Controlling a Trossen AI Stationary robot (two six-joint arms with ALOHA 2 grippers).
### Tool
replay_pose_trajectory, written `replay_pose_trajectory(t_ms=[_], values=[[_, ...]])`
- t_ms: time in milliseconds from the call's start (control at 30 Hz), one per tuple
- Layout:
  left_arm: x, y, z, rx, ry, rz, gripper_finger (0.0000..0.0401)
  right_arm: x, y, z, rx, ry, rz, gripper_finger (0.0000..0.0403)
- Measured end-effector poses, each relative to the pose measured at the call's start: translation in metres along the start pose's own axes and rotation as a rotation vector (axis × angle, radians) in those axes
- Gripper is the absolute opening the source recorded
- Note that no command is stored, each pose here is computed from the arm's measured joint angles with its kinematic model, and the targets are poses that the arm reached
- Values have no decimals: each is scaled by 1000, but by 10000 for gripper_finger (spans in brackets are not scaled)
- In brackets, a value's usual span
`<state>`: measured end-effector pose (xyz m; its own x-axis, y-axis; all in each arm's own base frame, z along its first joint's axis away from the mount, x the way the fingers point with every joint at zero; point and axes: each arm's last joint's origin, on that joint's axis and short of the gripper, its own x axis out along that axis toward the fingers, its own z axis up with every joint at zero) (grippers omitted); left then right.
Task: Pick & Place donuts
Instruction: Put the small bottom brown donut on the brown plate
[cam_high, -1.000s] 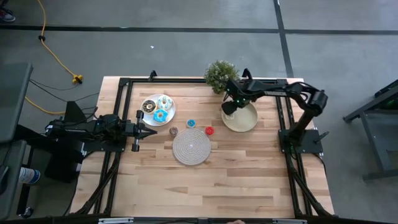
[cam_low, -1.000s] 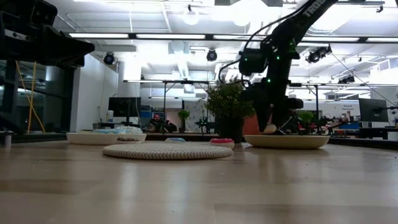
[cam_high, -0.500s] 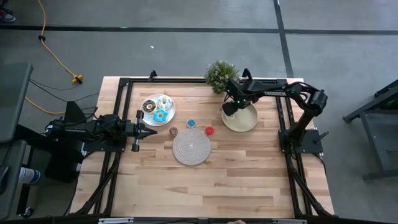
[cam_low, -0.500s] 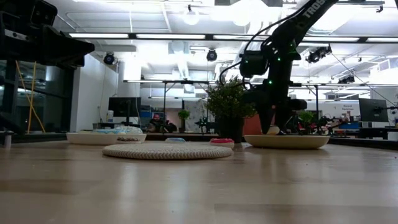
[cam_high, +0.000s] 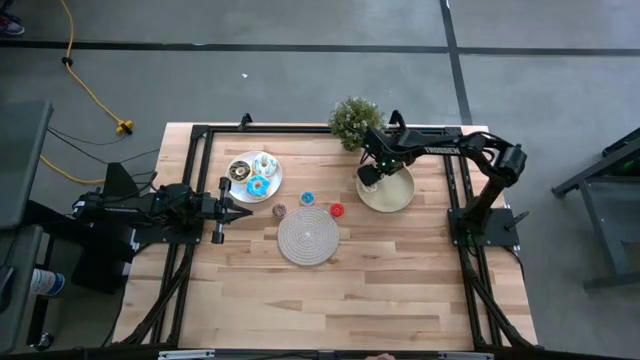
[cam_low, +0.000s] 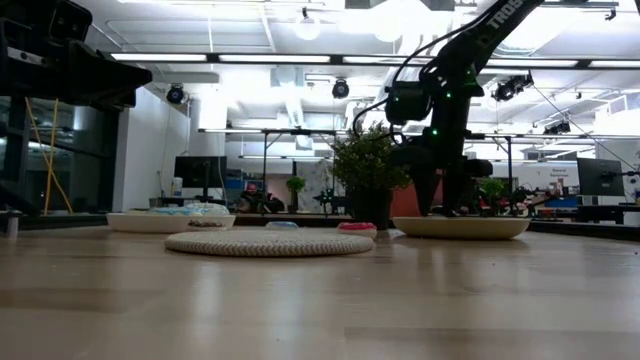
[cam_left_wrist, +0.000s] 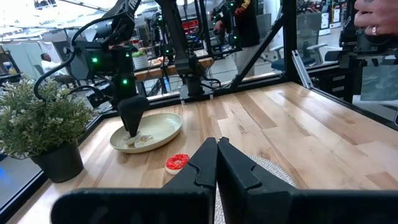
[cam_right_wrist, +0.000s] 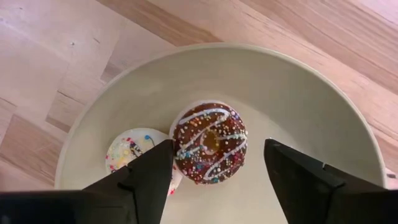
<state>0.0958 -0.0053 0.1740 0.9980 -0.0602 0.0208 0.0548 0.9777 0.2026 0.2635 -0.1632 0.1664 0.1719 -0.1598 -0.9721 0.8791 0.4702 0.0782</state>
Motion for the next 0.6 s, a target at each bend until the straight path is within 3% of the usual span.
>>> replay_pose_trajectory(t_ms=[600], values=[[0, 0, 0, 0, 0, 0, 0, -11, -1, 0, -13, -46, -7, 249]])
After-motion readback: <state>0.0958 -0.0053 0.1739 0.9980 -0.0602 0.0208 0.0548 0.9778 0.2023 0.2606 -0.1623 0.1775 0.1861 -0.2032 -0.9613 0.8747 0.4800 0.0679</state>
